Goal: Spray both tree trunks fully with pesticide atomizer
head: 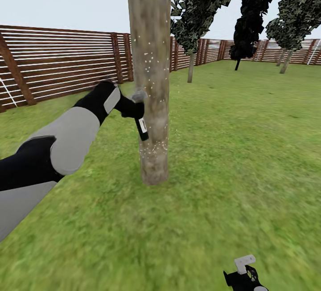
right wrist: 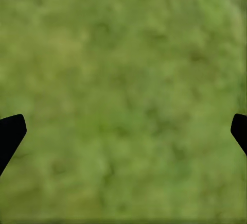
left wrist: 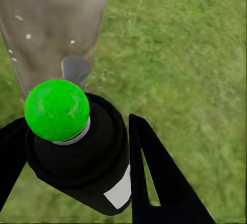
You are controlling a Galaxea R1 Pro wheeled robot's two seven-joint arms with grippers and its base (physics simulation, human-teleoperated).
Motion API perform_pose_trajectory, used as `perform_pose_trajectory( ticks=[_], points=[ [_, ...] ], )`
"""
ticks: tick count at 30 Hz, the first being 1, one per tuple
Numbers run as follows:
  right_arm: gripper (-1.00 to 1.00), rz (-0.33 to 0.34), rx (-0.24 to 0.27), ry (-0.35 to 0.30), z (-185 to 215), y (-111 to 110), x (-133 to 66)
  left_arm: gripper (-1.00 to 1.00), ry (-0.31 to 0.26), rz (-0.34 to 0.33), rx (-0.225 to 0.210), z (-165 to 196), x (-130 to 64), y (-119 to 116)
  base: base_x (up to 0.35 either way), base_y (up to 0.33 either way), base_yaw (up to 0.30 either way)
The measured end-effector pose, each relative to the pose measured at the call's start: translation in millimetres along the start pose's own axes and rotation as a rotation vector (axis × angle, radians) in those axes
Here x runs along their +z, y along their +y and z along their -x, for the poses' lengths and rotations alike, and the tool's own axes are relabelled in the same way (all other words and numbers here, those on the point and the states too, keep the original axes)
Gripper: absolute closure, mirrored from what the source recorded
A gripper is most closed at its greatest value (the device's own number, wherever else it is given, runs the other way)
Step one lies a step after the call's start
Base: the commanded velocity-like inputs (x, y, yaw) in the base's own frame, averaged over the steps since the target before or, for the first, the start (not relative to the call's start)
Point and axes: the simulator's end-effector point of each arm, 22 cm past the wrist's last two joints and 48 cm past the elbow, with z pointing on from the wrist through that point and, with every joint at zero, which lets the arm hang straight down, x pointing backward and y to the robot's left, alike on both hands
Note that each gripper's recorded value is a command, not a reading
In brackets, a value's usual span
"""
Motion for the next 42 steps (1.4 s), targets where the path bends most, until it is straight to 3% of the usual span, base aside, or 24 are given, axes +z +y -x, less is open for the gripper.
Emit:
perform_pose_trajectory(
  ticks=[3, 8, 16, 19, 21, 26, 28, 31, 35, 38, 42],
  points=[
    [-1.00, 0.000, 0.000, 0.000, -0.1, 0.1, -0.1, 1.00, 0.062, -0.004, -0.007, -39.1, 28.0, 4.1, 0.000, 0.000, 0.000],
    [-1.00, 0.000, 0.000, 0.000, -0.1, 0.0, -0.1, 1.00, 0.063, -0.004, -0.005, -53.3, 40.3, 7.0, 0.000, 0.000, 0.000],
    [-1.00, 0.001, 0.000, -0.001, 0.3, 0.1, 0.1, 1.00, 0.005, 0.003, -0.020, -132.0, 97.5, 34.5, 0.000, 0.000, 0.000],
    [-1.00, 0.000, 0.000, -0.002, 0.5, 0.0, 0.0, 1.00, 0.001, 0.004, -0.030, -158.0, 109.9, 40.3, 0.000, 0.000, 0.000],
    [-1.00, 0.000, 0.000, -0.004, 1.1, 0.0, 0.1, 1.00, -0.031, 0.013, -0.033, -199.1, 128.0, 51.7, 0.000, 0.000, 0.000],
    [-1.00, 0.002, -0.003, -0.007, 1.8, 0.5, 0.0, 1.00, -0.034, 0.066, -0.062, -269.6, 139.0, 97.0, 0.000, 0.000, 0.000],
    [-1.00, 0.002, -0.003, -0.007, 1.7, 0.9, 0.0, 1.00, -0.082, 0.076, -0.059, -285.3, 142.0, 104.4, 0.000, 0.000, 0.000],
    [-1.00, 0.002, -0.003, -0.006, 1.2, 1.0, -0.1, 1.00, -0.073, 0.093, -0.072, -343.3, 146.2, 116.3, 0.060, 0.081, 0.000],
    [-1.00, 0.004, 0.000, 0.003, -3.2, 1.8, -0.7, 1.00, -0.085, 0.105, -0.080, -359.9, 145.0, 123.4, 0.138, 0.266, 0.000],
    [-1.00, 0.017, 0.006, 0.069, -34.7, 7.2, -5.1, 1.00, -0.088, 0.133, -0.080, -361.3, 139.0, 144.4, 0.035, 0.331, 0.000],
    [-1.00, 0.040, 0.011, 0.149, -72.0, 19.0, -13.5, 1.00, -0.087, 0.143, -0.079, -362.2, 136.4, 152.7, 0.041, 0.345, -0.160]
  ],
)
